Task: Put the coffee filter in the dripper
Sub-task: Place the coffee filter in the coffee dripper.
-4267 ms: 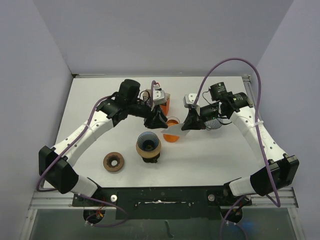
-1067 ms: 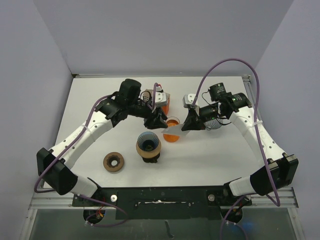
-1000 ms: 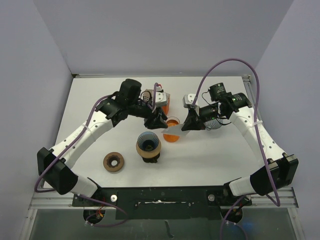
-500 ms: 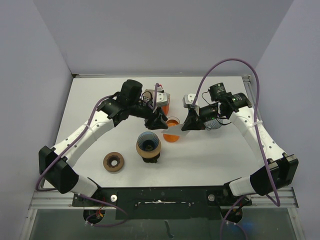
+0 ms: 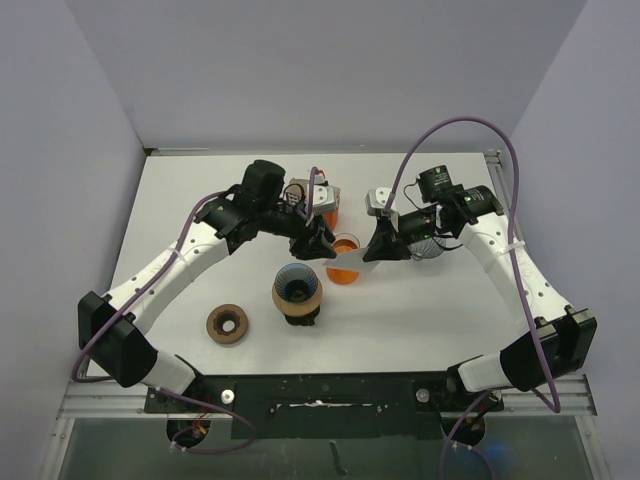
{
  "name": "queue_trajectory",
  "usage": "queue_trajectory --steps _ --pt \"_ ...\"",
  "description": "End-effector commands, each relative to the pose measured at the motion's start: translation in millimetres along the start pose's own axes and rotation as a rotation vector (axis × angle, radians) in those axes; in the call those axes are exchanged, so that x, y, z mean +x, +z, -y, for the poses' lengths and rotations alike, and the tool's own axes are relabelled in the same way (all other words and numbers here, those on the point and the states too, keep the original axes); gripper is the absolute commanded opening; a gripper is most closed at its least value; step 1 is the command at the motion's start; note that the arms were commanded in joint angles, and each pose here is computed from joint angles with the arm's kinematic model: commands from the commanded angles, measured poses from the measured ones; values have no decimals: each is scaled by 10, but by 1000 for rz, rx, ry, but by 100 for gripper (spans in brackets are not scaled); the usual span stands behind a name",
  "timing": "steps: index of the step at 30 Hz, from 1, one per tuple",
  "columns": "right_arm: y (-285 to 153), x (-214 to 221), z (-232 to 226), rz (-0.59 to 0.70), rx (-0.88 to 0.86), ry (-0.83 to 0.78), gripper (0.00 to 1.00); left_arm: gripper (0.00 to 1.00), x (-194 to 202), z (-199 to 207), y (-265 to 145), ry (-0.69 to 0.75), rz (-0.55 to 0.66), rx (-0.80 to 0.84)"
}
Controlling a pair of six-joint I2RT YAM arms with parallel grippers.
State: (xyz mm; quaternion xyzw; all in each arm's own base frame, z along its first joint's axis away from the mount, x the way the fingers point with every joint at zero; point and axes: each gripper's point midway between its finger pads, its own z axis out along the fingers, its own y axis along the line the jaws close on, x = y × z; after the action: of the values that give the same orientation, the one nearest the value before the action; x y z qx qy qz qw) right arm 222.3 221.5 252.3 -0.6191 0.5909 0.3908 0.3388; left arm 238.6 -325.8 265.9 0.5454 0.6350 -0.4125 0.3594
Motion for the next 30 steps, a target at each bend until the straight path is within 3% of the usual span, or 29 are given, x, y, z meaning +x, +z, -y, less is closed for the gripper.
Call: queue_trajectory --steps 1,30 --pt "-17 -183 -2 38 -9 -53 1 39 -123 -18 25 32 40 8" --pt "0 -159 -44 36 -22 -58 1 27 -202 -68 29 38 46 -8"
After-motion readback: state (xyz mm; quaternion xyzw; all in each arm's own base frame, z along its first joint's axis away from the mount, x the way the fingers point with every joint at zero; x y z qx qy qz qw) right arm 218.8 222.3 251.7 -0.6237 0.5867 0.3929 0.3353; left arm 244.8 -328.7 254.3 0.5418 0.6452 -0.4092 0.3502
